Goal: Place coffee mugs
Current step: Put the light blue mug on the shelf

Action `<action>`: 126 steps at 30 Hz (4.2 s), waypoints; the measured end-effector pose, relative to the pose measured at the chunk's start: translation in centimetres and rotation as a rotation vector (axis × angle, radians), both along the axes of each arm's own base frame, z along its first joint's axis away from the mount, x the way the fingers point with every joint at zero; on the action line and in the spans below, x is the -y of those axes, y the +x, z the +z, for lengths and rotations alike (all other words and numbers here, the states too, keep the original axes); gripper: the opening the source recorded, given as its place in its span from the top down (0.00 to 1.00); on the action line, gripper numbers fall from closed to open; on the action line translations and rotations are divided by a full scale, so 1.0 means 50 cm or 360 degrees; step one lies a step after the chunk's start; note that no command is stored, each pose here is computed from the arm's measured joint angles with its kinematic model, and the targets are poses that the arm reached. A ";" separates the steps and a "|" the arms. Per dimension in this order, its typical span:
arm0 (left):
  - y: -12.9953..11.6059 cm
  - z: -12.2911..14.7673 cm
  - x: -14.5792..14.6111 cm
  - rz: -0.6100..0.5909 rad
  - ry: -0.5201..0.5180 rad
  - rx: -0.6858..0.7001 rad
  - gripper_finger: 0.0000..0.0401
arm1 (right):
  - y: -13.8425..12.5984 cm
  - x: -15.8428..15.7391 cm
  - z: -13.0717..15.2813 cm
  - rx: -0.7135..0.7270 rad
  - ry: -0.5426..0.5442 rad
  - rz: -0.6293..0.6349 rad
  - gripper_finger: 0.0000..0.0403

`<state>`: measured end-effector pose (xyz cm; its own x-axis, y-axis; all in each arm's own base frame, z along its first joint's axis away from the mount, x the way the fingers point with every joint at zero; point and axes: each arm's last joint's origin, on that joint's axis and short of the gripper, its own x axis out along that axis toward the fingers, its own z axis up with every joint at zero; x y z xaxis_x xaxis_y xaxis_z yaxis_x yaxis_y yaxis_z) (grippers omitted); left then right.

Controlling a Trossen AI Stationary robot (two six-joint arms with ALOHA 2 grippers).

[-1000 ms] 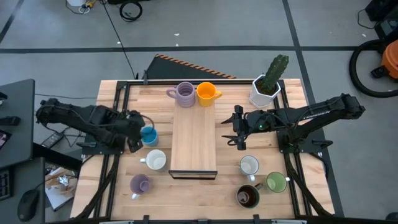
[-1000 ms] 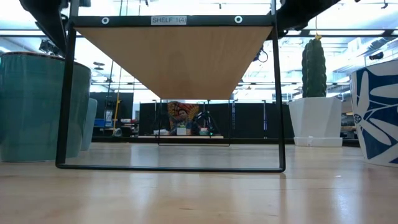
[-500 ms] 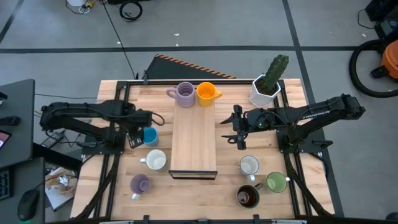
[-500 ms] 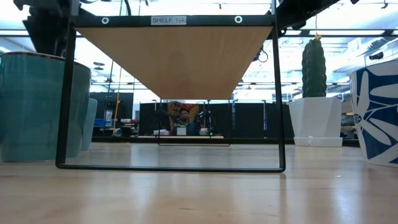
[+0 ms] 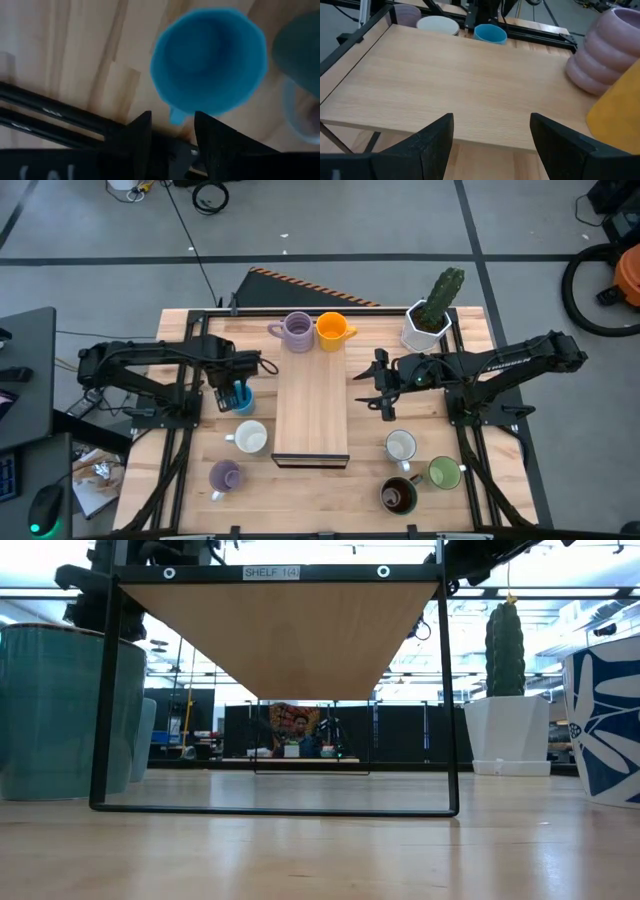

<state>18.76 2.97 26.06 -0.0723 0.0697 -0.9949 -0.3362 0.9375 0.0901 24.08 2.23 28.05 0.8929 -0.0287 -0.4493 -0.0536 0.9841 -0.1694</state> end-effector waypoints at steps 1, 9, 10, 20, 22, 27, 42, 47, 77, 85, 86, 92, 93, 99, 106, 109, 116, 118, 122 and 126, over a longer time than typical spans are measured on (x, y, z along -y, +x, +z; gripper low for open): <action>0.001 0.000 -0.001 -0.0020 0.0024 0.0009 0.61 | 0.000 0.000 0.000 0.0003 0.0006 0.0000 0.33; 0.007 0.011 -0.004 -0.0186 0.0099 0.0160 0.61 | 0.003 -0.002 0.005 0.0045 0.0052 0.0024 0.33; 0.003 0.015 -0.004 -0.0185 0.0103 0.0177 0.61 | 0.003 -0.002 0.005 0.0045 0.0055 0.0022 0.33; -0.037 0.061 0.004 -0.0108 0.0097 0.0481 0.61 | 0.003 -0.003 0.005 0.0046 0.0067 0.0042 0.33; -0.045 0.063 0.006 -0.0064 0.0072 0.0476 0.61 | 0.003 -0.003 0.006 0.0052 0.0068 0.0042 0.33; -0.056 0.058 0.010 -0.0002 -0.0022 0.0423 0.61 | 0.003 -0.003 0.007 0.0057 0.0080 0.0036 0.33; -0.084 -0.059 0.024 -0.0035 -0.0131 0.0208 0.61 | 0.004 -0.002 0.008 0.0075 0.0083 0.0034 0.33; -0.085 -0.065 0.023 -0.0030 -0.0109 0.0191 0.61 | 0.005 -0.002 0.009 0.0081 0.0084 0.0041 0.33; -0.054 -0.143 0.035 0.0071 -0.0169 0.0252 0.61 | 0.005 -0.003 0.009 0.0078 0.0084 0.0051 0.33; -0.040 -0.150 0.050 0.0000 -0.0182 0.0296 0.64 | 0.005 -0.003 0.009 0.0079 0.0083 0.0051 0.33; -0.040 -0.150 0.051 0.0015 -0.0178 0.0290 0.65 | 0.005 -0.003 0.009 0.0079 0.0084 0.0050 0.33; -0.035 -0.149 0.049 0.0091 -0.0131 0.0333 0.80 | 0.005 -0.003 0.010 0.0087 0.0087 0.0050 0.33; -0.035 -0.149 0.048 0.0102 -0.0126 0.0331 0.83 | 0.005 -0.003 0.010 0.0087 0.0087 0.0050 0.33; -0.035 -0.149 0.048 0.0129 -0.0103 0.0333 0.87 | 0.005 -0.004 0.010 0.0086 0.0087 0.0050 0.33; -0.037 -0.148 0.047 0.0146 -0.0105 0.0337 0.87 | 0.003 -0.003 0.005 0.0048 0.0112 0.0035 0.33; -0.039 -0.140 0.047 0.0149 -0.0104 0.0343 0.87 | 0.003 -0.003 0.005 0.0049 0.0117 0.0033 0.33; -0.034 -0.087 0.037 0.0145 -0.0059 0.0376 0.87 | 0.003 -0.003 0.005 0.0048 0.0135 0.0024 0.33; -0.035 -0.070 0.034 0.0134 -0.0046 0.0358 0.87 | 0.003 -0.003 0.004 0.0039 0.0143 0.0018 0.33; -0.030 -0.021 0.023 0.0120 0.0023 0.0393 0.87 | -0.005 -0.002 0.000 -0.0026 0.0141 0.0000 0.33; -0.026 0.043 0.011 0.0077 0.0100 0.0465 0.87 | -0.014 -0.001 0.000 -0.0065 0.0165 -0.0019 0.33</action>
